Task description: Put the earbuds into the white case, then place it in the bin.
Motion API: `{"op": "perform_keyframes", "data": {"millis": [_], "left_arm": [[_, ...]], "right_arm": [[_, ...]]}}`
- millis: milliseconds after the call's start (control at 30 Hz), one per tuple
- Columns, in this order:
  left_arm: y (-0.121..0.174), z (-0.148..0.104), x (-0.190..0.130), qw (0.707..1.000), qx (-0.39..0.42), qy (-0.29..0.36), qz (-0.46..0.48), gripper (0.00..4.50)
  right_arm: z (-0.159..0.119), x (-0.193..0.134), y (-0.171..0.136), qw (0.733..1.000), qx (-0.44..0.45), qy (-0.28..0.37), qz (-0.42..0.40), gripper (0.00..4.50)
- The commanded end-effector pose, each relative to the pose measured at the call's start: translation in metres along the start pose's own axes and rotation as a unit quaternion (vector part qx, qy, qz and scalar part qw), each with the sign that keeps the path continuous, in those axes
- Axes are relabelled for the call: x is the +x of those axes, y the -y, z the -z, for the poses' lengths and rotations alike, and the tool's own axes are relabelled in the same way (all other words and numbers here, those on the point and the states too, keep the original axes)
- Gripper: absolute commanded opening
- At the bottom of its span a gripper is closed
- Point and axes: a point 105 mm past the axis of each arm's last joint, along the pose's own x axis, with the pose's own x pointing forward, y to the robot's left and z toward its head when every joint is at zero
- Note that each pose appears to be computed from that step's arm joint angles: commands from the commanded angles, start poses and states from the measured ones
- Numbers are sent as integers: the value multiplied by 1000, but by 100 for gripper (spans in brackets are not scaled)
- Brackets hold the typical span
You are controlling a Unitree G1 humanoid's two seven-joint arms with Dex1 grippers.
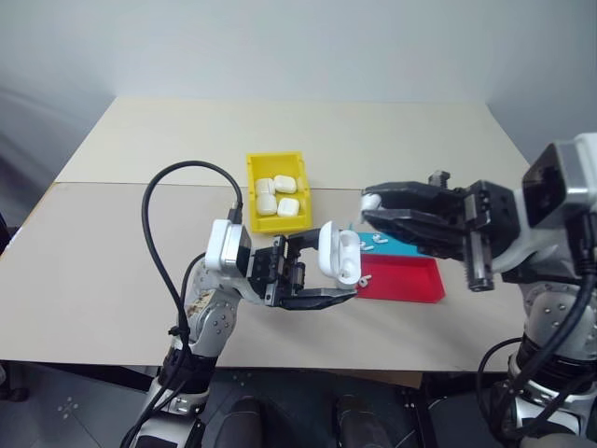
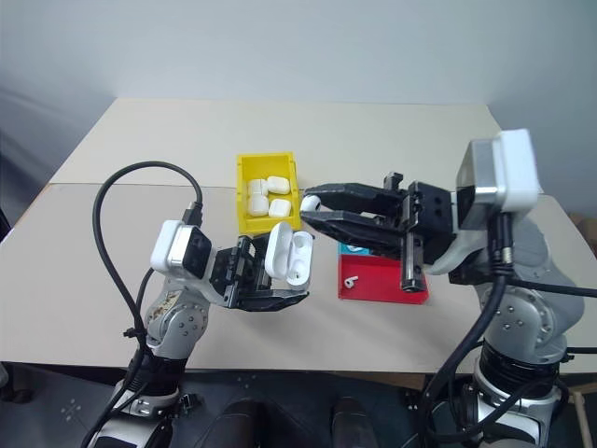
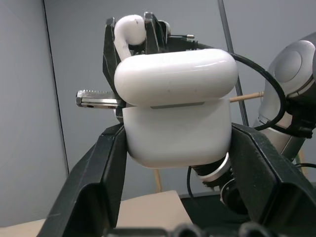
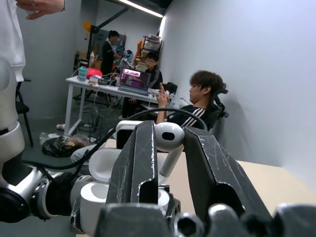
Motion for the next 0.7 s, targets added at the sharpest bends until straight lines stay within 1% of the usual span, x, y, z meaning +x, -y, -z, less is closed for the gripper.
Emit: {"op": "perform_keyframes", "data": {"millis": [33,533,700], "left_arm": [[1,-5,2,1000,20,7,-3,282],[-1,-4,2,1000,27,3,1,282],[-2,-4,1,1000,30,2,2,282]], "right_arm": [[-4,1,-2,1000,-22,3,-4,62],[14,0,-5,999,-15,-29,-6,62],[16,-1,-5,999,-23,-28,-6,62]]}}
